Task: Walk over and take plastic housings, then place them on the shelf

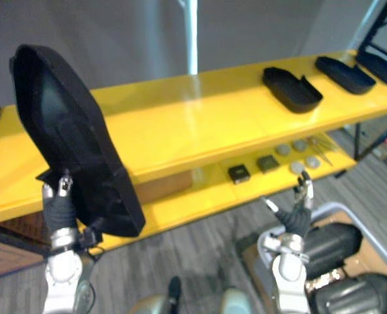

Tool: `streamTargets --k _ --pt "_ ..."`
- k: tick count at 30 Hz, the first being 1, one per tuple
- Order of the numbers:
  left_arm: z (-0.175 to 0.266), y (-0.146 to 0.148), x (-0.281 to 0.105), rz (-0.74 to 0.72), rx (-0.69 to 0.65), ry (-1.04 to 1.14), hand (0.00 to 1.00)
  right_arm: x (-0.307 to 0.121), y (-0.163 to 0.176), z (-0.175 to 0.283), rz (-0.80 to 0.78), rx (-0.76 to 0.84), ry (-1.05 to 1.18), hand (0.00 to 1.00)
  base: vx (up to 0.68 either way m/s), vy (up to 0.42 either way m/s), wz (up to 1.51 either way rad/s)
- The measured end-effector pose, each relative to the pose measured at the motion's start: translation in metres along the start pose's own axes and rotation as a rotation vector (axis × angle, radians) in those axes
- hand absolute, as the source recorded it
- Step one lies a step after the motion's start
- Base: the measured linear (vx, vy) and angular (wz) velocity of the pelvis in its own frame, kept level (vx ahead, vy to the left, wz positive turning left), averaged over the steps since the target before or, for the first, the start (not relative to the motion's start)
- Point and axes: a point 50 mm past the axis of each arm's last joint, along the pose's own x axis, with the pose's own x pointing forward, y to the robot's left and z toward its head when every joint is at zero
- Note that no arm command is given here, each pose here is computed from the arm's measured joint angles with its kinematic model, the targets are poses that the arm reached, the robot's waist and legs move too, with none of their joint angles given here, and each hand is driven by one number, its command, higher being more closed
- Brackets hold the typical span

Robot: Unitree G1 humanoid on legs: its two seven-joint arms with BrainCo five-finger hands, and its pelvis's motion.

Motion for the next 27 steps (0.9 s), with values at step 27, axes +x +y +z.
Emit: streamTargets --k 27 --pt "0.014 -0.034 0.016 -0.199 -0.098 -0.088 1.00 -0.010 -0.024 -0.005 -0.163 -0.003 0.049 0.00 0.04 -0.010 0.12"
